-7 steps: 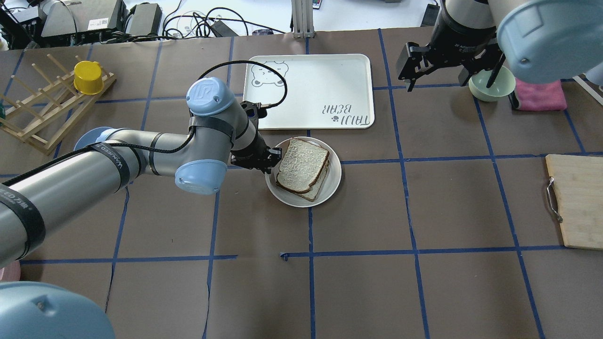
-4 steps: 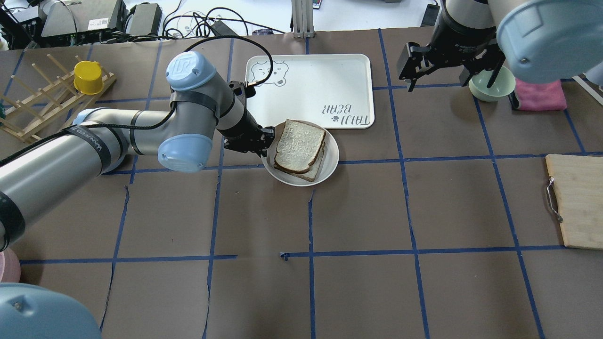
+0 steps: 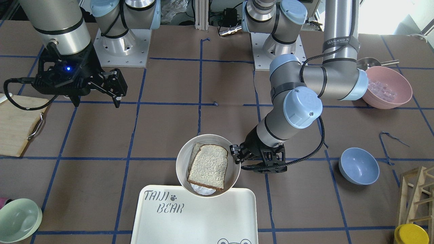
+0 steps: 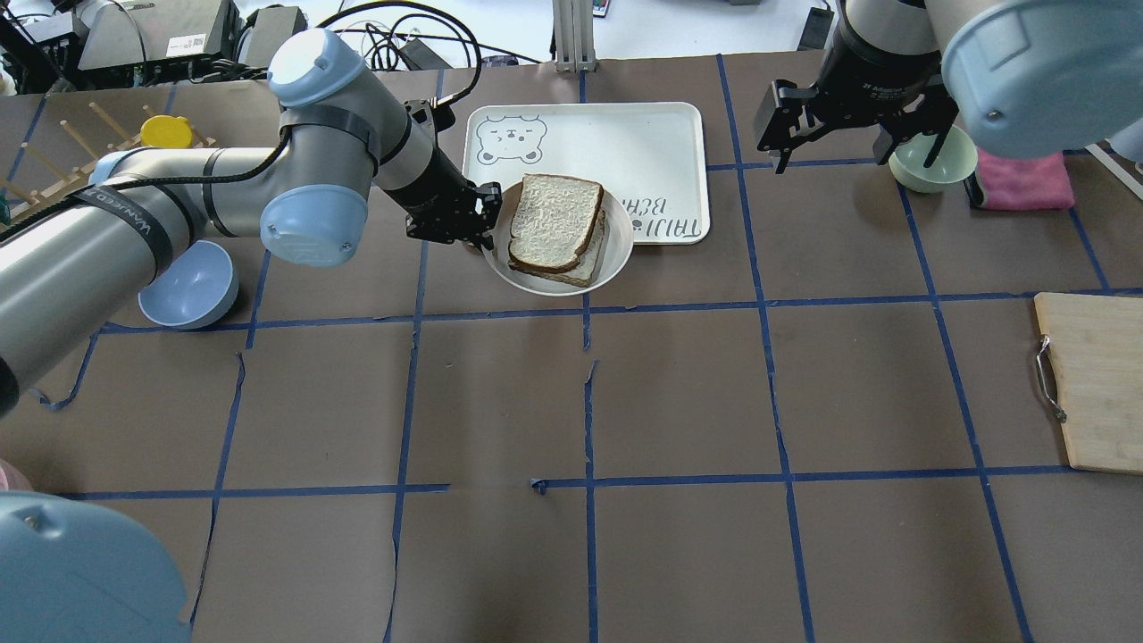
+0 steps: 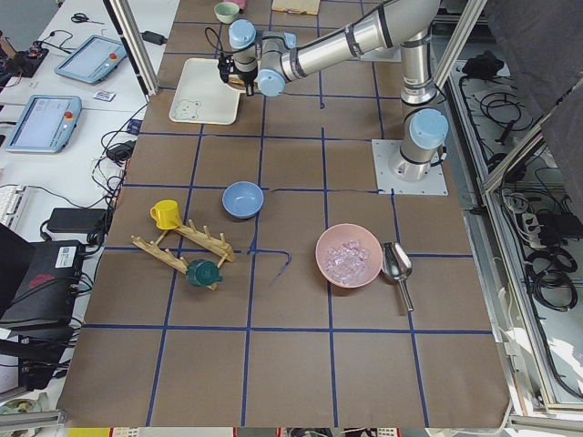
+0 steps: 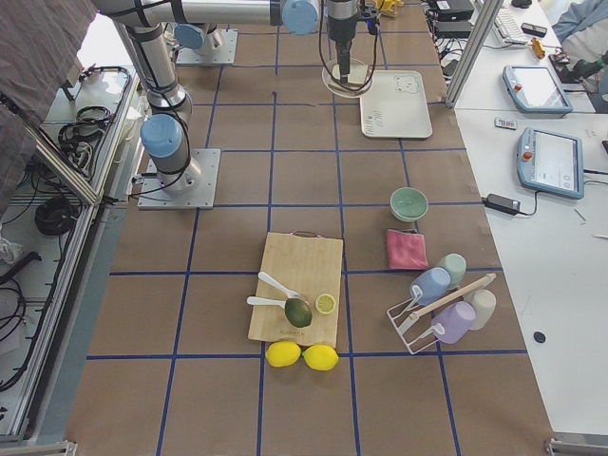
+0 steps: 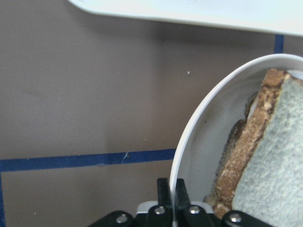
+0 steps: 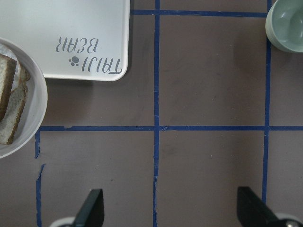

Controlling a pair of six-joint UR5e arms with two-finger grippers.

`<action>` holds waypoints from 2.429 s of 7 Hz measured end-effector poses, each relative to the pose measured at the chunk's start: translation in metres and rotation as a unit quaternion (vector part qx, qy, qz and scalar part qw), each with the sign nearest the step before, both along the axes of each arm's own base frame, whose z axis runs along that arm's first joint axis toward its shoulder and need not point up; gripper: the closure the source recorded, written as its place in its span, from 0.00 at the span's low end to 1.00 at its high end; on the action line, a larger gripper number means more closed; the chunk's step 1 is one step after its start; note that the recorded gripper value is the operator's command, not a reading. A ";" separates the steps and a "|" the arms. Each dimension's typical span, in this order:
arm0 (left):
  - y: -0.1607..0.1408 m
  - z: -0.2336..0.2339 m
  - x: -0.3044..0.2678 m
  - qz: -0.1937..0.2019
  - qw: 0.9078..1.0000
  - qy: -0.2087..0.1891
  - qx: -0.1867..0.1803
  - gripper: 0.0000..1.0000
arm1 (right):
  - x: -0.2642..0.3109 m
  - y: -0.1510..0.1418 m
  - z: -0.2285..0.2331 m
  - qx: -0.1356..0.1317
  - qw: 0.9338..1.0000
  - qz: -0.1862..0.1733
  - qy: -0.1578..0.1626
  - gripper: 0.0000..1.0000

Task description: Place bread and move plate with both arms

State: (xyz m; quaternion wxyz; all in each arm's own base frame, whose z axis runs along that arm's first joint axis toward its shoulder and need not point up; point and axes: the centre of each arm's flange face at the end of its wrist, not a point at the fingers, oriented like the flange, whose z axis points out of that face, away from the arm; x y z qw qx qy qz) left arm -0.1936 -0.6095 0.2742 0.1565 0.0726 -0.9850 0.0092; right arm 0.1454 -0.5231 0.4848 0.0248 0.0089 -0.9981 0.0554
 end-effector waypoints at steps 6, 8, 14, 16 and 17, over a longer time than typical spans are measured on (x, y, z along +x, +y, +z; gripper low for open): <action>-0.104 -0.053 -0.009 0.016 0.999 0.010 -0.027 1.00 | 0.000 -0.002 0.001 -0.006 1.000 0.001 -0.006 0.00; -0.121 -0.070 -0.031 0.027 0.999 0.014 -0.033 0.01 | -0.001 -0.002 0.000 -0.006 1.000 -0.001 -0.006 0.00; -0.104 -0.005 -0.028 0.014 1.000 -0.008 -0.009 0.00 | -0.002 -0.003 0.000 -0.003 1.000 -0.002 -0.007 0.00; -0.071 0.058 0.012 -0.012 0.996 -0.089 0.028 0.00 | -0.002 -0.002 0.001 -0.004 1.000 -0.002 -0.007 0.00; -0.053 0.087 0.029 -0.019 0.993 -0.106 0.045 0.00 | -0.003 -0.002 0.001 -0.005 1.000 -0.001 -0.008 0.00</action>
